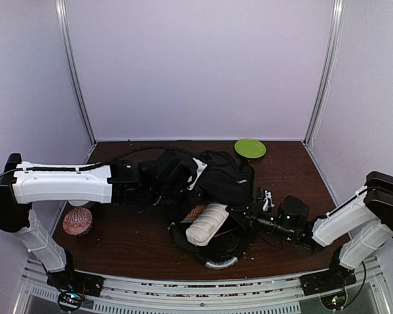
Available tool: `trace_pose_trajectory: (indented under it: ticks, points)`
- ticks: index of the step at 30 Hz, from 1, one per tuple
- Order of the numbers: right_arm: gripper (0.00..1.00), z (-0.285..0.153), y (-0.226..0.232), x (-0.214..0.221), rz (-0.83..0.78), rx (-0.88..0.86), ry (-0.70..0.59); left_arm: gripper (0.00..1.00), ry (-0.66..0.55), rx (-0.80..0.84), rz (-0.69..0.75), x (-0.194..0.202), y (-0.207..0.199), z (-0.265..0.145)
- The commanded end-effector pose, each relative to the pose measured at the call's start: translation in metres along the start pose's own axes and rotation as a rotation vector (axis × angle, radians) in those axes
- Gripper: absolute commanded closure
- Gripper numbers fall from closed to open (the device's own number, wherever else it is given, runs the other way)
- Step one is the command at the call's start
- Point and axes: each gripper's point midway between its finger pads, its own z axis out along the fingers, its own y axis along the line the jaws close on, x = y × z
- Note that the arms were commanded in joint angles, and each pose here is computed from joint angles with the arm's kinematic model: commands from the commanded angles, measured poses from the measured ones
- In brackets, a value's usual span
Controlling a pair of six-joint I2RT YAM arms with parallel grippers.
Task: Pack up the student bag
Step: Place the stationery in the student bag.
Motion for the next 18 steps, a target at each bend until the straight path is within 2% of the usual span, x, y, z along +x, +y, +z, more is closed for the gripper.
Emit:
trace_pose_trajectory:
  ticks: [1, 7, 18]
  points:
    - [1.00, -0.012, 0.005, -0.062, 0.039, -0.074, -0.333, 1.00, -0.200, 0.140, -0.160, -0.066, -0.026, -0.026]
    - [1.00, -0.008, -0.003, -0.085, 0.115, -0.165, -0.473, 1.00, -0.182, 0.226, -0.191, -0.063, -0.044, -0.029]
    - [1.00, 0.018, -0.021, -0.098, 0.090, -0.097, -0.572, 1.00, -0.188, 0.396, -0.245, -0.061, -0.076, -0.042]
